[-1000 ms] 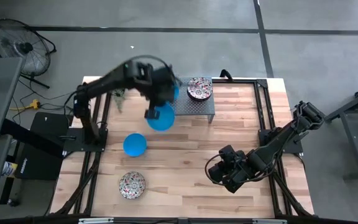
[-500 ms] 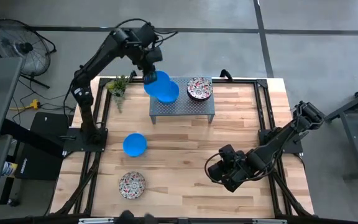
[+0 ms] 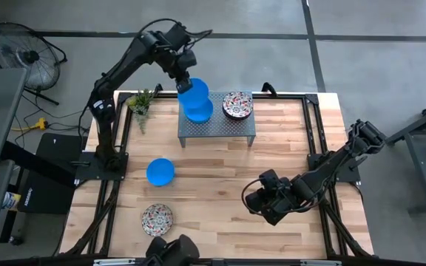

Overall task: Pick & Place Mini bowls
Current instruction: Stack the blue bowl on top of the other blue bowls on the shelf

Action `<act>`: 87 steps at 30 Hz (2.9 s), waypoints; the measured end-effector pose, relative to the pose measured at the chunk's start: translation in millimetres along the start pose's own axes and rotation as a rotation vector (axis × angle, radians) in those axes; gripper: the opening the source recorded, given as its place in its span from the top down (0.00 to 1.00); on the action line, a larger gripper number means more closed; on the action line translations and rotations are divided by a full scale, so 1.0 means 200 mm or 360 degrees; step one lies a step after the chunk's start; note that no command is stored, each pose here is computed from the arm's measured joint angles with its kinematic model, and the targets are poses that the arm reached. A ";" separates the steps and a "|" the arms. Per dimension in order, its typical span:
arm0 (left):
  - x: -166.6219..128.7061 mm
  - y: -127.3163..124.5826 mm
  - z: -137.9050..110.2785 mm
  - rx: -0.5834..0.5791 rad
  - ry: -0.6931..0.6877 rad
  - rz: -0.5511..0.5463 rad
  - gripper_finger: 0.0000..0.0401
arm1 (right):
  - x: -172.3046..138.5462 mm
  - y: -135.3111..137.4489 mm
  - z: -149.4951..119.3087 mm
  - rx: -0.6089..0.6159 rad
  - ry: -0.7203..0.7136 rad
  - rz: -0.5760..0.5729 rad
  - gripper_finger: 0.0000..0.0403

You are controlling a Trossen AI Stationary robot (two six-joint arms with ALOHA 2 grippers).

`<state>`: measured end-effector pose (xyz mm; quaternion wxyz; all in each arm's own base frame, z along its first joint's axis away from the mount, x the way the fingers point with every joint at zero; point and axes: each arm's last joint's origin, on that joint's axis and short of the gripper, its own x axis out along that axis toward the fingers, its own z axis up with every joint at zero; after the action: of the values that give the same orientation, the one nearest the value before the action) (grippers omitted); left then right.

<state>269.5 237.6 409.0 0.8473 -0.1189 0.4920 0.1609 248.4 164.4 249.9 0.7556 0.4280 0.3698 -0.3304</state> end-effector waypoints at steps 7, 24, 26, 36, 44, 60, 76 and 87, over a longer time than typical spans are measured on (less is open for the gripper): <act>0.10 -0.01 0.03 -0.0026 0.0070 -0.0044 1.00 | 0.00 0.00 0.00 0.0003 -0.0004 0.0011 1.00; 0.20 -0.07 0.05 0.0077 0.0177 -0.0020 1.00 | 0.00 0.01 0.00 0.0002 -0.0005 0.0016 1.00; 0.20 -0.07 0.04 0.0084 0.0184 -0.0021 1.00 | 0.00 0.00 0.00 0.0002 -0.0006 0.0016 1.00; 0.20 -0.07 0.04 0.0123 0.0207 -0.0027 1.00 | 0.00 0.00 0.00 -0.0005 -0.0007 0.0016 1.00; 0.29 -0.07 0.04 0.0150 0.0297 -0.0060 1.00 | 0.00 0.01 0.00 -0.0004 -0.0006 0.0016 1.00; 0.32 -0.06 0.06 0.0198 0.0277 -0.0099 1.00 | 0.00 0.01 0.00 0.0001 0.0000 0.0016 1.00; 0.34 -0.06 0.05 0.0265 0.0296 -0.0115 0.96 | 0.00 0.01 0.00 0.0003 0.0004 0.0016 1.00; 0.33 -0.06 0.05 0.0372 0.0290 -0.0134 0.76 | 0.00 0.01 0.00 0.0011 0.0030 0.0018 1.00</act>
<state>313.5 240.2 356.3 0.8132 -0.0540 0.5768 0.0553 249.4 165.6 250.2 0.7524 0.4358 0.3732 -0.3235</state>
